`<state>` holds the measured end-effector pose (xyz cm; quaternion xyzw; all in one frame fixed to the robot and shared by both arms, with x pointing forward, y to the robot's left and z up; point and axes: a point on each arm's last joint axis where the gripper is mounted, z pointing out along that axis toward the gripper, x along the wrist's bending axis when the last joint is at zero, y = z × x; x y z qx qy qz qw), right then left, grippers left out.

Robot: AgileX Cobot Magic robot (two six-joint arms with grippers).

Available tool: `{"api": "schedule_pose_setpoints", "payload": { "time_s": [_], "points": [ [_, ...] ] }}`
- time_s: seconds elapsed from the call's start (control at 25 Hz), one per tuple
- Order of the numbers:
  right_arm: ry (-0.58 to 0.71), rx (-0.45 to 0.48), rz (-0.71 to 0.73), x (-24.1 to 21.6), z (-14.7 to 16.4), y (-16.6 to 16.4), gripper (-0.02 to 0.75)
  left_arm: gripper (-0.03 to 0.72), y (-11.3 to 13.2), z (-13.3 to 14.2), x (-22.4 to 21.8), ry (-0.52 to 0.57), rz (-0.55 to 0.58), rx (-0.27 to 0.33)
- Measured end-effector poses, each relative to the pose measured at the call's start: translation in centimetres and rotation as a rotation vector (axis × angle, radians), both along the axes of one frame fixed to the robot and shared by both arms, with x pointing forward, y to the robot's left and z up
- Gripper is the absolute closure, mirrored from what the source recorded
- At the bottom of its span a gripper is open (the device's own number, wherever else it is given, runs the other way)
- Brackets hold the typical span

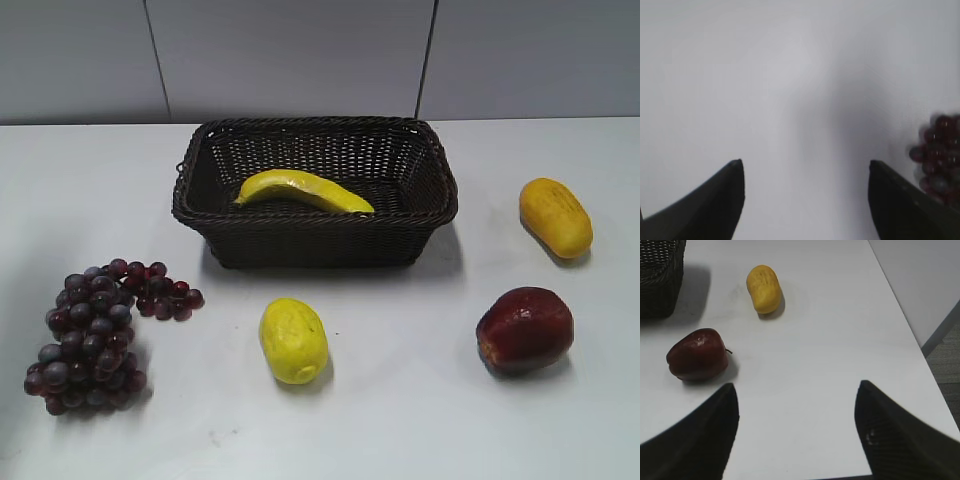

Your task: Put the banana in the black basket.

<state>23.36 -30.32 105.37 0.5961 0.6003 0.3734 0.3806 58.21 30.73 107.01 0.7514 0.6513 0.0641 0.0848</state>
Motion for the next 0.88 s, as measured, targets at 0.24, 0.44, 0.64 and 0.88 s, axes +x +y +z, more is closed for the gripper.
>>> {"api": "schedule_pose_setpoints", "payload": {
  "time_s": [0.24, 0.44, 0.64, 0.88],
  "points": [
    [0.0, 0.0, 0.0, 0.0, 0.0, 0.0, 0.186, 0.124, -0.2, -2.3, -5.9, 0.118, 0.001, -0.008],
    [0.0, 0.0, 0.0, 0.0, 0.0, 0.0, 0.186, 0.127, -0.4, -2.3, -10.2, 0.122, 0.002, -0.014],
    [0.0, 0.0, 0.0, 0.0, 0.0, 0.0, 0.186, 0.132, -0.5, -1.9, -14.3, 0.076, 0.002, -0.013],
    [0.0, 0.0, 0.0, 0.0, 0.0, 0.0, 0.186, 0.133, -0.7, -1.7, -18.3, 0.011, 0.003, -0.017]
  ]
}}
